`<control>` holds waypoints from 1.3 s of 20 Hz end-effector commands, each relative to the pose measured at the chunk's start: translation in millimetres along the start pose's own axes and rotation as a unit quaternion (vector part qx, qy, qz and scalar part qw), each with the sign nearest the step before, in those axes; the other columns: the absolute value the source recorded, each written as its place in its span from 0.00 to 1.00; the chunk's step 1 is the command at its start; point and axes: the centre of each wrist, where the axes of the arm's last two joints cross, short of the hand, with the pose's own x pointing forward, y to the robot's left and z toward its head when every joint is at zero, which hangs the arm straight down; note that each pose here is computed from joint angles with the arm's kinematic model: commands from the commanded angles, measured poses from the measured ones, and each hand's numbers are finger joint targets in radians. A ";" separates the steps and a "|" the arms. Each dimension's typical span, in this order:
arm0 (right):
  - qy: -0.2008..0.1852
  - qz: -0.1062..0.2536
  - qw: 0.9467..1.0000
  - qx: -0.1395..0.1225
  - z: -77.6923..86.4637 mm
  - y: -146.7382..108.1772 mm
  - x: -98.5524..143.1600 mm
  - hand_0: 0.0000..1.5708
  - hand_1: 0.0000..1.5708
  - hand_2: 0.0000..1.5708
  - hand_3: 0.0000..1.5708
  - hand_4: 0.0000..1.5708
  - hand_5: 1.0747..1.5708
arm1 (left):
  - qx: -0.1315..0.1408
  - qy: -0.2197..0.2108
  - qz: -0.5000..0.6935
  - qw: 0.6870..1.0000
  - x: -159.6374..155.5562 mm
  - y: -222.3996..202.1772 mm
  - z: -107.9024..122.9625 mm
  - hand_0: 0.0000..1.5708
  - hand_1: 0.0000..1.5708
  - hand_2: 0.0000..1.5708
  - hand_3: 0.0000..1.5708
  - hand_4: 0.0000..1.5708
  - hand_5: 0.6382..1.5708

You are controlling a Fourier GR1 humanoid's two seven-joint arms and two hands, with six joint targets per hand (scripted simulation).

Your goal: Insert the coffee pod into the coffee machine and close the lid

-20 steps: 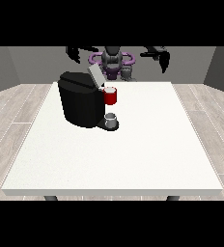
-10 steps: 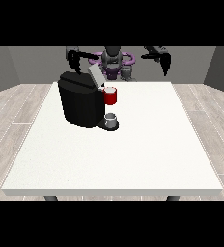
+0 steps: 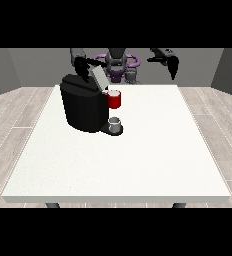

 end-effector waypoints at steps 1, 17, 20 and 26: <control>0.000 -0.001 1.000 0.023 -11.3 2.1 8.9 0.00 0.00 0.00 0.00 0.00 1.00 | 0.022 -0.003 -0.001 1.000 -7.8 9.4 5.9 0.00 0.00 0.00 0.00 0.00 1.00; -0.015 0.022 0.998 0.049 -40.0 18.9 32.3 0.00 0.00 0.00 0.00 0.00 1.00 | 0.012 -0.003 -0.008 1.000 -15.6 -12.4 12.4 0.00 0.00 0.00 0.00 0.00 1.00; -0.010 0.025 0.999 0.044 -45.4 19.7 32.0 0.00 0.00 0.00 0.00 0.07 1.00 | 0.002 0.006 -0.014 1.000 3.2 5.5 4.7 0.00 0.00 0.00 0.00 0.09 1.00; -0.044 0.057 0.995 0.067 -49.1 61.6 42.7 0.00 0.00 0.00 0.00 0.14 1.00 | 0.020 -0.011 -0.013 1.000 -2.2 -0.9 -2.4 0.00 0.00 0.00 0.00 0.08 1.00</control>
